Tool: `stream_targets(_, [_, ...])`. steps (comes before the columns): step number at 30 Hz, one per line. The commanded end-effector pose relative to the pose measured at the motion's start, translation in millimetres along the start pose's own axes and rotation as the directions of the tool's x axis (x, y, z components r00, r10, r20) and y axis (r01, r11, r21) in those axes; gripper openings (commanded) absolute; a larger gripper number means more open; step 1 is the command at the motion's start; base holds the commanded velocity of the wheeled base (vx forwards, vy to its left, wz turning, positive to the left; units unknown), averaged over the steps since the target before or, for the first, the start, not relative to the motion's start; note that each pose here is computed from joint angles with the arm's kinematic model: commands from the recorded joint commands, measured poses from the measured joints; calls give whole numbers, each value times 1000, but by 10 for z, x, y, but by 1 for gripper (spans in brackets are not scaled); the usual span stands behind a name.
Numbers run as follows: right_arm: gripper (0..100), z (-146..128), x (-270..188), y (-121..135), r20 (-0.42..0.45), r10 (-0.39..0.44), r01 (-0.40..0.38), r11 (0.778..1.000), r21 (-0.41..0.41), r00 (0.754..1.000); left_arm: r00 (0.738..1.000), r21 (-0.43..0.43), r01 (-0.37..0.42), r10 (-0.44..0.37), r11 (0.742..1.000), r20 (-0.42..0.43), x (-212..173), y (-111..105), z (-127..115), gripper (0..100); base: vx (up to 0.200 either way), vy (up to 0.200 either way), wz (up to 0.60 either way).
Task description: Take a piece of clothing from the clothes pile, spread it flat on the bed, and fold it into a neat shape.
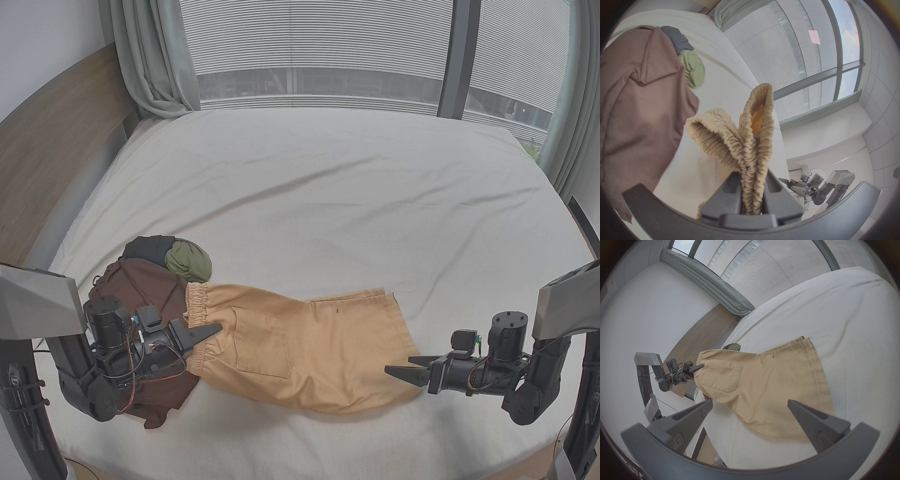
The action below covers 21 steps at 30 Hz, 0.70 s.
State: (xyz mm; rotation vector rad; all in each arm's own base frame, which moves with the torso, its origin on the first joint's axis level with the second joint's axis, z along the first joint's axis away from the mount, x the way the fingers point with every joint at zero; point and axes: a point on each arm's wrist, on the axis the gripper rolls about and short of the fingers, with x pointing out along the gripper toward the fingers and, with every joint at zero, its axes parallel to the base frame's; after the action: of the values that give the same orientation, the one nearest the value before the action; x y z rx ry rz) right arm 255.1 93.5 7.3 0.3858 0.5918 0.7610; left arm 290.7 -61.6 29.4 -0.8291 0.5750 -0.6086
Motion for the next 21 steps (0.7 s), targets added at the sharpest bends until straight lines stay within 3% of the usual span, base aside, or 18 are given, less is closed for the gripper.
stream_targets(1, [100,5,-3,1,2,0,0,1000,-1,1000,998,25,68,-68,997,-5,96,-208,3,0,0,0,0])
stream_targets(9, [100,32,-18,0,14,-1,1,1000,-1,1000,993,57,117,-116,991,-28,316,-384,-107,0,0,0,0])
stream_targets(21, [100,56,-19,-6,25,-1,2,1000,-4,1000,986,72,157,-152,985,-67,615,-481,-289,0,0,0,0])
